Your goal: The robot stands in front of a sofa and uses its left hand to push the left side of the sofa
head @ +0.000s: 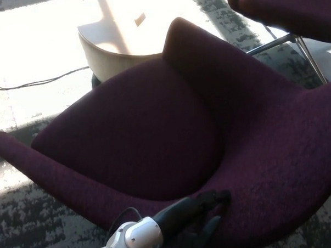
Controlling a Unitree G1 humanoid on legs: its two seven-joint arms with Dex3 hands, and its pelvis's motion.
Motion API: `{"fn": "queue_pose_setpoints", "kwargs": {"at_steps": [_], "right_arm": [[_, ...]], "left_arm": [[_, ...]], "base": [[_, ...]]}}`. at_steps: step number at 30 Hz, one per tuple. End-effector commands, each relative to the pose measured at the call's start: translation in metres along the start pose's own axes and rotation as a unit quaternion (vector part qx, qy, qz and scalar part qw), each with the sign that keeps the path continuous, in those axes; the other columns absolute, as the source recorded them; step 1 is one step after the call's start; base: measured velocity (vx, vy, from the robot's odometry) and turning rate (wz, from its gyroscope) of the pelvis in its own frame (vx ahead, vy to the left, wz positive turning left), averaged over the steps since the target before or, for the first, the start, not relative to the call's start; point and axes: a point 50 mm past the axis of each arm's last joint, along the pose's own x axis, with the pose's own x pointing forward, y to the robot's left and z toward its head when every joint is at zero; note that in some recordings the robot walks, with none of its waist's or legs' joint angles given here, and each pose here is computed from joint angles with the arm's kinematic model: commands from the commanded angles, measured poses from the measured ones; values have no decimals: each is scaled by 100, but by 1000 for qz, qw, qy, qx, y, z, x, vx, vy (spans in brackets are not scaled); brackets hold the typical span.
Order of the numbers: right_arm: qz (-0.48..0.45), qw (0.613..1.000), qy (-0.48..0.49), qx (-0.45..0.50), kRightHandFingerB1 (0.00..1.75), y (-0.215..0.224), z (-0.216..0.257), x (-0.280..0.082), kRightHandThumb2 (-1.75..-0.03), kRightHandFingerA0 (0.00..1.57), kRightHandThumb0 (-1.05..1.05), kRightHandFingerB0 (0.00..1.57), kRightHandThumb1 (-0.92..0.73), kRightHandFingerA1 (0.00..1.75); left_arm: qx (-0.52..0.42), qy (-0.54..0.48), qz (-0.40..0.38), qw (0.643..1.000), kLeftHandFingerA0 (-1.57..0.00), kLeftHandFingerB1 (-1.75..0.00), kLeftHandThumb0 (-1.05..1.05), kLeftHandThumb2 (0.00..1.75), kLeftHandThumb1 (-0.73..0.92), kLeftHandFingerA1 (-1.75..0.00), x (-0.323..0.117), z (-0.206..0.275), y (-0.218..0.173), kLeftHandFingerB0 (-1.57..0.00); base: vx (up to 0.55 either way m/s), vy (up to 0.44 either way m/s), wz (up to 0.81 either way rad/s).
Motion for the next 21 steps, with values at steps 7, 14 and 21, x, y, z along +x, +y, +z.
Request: {"fn": "queue_pose_setpoints", "kwargs": {"at_steps": [7,14,21], "right_arm": [[-10,1000,-4,-1,42,-5,0,-1,-62,74,-55,58,-71,56],[-11,1000,-2,1,42,-5,0,-1,-62,73,-55,58,-70,57],[-11,1000,-5,0,42,-5,0,0,-61,75,-54,59,-70,60]], "left_arm": [[-35,44,31,998,0,-18,-102,129,91,-9,-29,-21,38,-11],[-40,33,69,996,-3,-12,-98,107,85,-21,-45,-30,62,0],[-50,28,105,993,-2,-11,-93,128,86,-23,-58,-33,83,-3]], "base": [[0,0,0],[0,0,0],[0,0,0]]}}
